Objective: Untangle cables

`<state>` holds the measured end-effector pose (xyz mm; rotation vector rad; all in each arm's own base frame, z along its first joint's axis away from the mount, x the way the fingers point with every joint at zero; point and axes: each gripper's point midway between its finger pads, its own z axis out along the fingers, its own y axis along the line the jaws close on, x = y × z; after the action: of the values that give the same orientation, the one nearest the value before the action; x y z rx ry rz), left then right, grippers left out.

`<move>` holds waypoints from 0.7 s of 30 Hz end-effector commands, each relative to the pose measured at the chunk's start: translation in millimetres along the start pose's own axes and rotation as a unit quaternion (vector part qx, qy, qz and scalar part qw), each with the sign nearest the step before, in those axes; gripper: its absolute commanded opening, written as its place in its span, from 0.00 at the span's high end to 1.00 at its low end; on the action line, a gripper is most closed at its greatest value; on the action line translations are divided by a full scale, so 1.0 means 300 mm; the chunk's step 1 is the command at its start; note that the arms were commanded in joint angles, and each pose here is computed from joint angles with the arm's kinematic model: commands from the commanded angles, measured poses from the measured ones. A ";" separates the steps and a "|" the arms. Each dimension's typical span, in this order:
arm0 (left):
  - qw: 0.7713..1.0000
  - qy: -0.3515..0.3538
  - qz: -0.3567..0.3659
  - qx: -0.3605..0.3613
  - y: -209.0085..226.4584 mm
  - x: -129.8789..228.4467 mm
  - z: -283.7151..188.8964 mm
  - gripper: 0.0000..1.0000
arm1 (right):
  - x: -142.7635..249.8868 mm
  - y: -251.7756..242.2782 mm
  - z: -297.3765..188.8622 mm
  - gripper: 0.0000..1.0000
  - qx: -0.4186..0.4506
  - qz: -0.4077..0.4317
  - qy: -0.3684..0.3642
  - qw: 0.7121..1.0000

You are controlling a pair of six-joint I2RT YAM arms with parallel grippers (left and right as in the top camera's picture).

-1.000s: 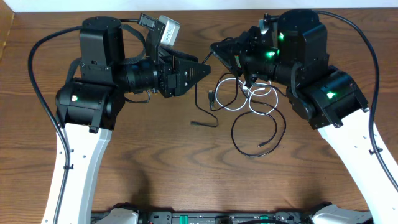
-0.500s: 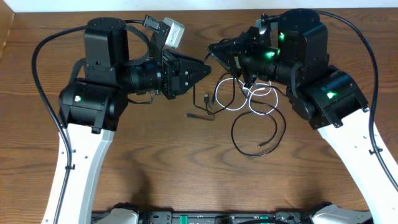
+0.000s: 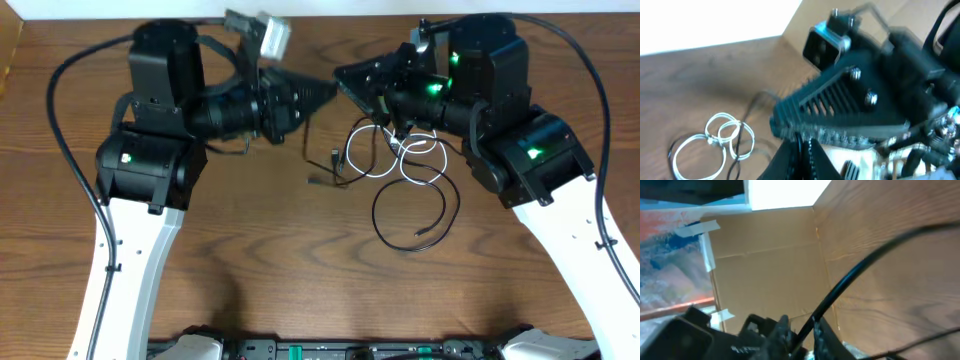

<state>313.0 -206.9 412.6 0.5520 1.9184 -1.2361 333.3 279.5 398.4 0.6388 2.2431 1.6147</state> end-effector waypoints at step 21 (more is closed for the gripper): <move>0.985 0.020 -0.075 -0.156 0.249 0.066 -0.088 0.51 | -0.297 -0.257 -0.168 0.01 0.151 -0.088 -0.115 0.978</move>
<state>331.0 -167.3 401.2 0.2078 2.0629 -1.2295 366.9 182.3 341.3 0.6876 2.3238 1.1320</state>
